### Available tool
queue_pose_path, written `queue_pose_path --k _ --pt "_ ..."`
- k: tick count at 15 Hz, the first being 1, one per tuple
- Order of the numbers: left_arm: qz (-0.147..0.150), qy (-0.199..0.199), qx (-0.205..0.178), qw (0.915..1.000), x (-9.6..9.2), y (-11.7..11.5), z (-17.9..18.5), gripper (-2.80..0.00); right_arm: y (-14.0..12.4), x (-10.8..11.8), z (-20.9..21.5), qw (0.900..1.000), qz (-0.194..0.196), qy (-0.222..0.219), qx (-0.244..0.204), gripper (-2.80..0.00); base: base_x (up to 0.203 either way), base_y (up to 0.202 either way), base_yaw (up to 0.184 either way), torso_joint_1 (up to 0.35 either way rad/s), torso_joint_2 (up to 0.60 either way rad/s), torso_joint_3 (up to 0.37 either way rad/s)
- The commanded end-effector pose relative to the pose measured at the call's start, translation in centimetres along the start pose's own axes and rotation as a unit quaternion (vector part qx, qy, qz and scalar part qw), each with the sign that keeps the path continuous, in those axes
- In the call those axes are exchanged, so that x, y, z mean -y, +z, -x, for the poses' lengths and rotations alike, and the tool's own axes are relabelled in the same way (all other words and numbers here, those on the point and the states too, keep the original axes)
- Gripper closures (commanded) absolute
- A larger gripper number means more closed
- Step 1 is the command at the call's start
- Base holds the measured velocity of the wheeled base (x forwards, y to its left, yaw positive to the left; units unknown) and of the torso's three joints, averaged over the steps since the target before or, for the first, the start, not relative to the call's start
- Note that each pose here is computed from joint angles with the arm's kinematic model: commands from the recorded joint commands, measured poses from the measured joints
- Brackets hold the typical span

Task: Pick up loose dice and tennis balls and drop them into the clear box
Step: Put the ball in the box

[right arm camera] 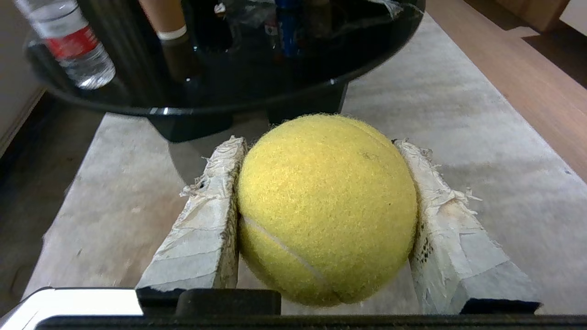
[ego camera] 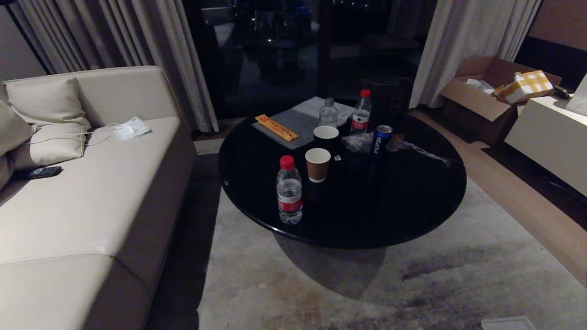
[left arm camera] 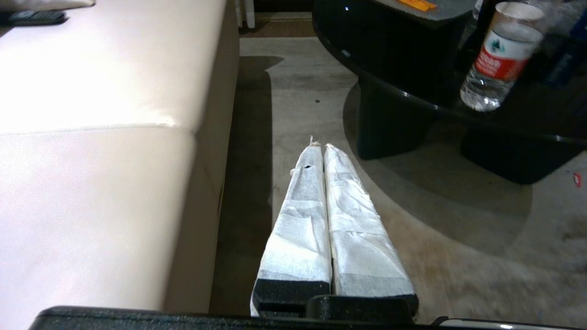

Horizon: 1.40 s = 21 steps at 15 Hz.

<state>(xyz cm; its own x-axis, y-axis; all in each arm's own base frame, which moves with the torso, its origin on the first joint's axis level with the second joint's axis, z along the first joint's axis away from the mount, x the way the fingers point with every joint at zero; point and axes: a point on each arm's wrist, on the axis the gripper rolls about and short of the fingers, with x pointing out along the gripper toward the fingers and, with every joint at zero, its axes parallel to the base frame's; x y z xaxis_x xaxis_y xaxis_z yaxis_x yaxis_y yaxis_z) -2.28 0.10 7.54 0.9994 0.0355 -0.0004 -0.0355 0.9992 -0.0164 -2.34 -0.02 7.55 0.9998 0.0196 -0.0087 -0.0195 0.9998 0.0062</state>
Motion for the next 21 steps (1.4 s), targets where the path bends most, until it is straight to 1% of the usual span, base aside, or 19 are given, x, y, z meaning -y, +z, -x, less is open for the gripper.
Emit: queue_pose_path --k 1,21 --pt "0.0 0.0 -0.002 1.0 0.0 -0.04 -0.02 0.0 0.0 0.0 -0.01 1.0 0.0 0.0 -0.001 0.0 -0.182 0.0 -0.002 0.0 0.0 0.0" --pt "-0.001 0.001 -0.001 1.0 0.0 -0.04 -0.02 0.0 0.01 0.0 -0.01 1.0 0.0 0.0 0.0 0.0 -0.184 0.0 0.0 0.003 0.0 0.002"
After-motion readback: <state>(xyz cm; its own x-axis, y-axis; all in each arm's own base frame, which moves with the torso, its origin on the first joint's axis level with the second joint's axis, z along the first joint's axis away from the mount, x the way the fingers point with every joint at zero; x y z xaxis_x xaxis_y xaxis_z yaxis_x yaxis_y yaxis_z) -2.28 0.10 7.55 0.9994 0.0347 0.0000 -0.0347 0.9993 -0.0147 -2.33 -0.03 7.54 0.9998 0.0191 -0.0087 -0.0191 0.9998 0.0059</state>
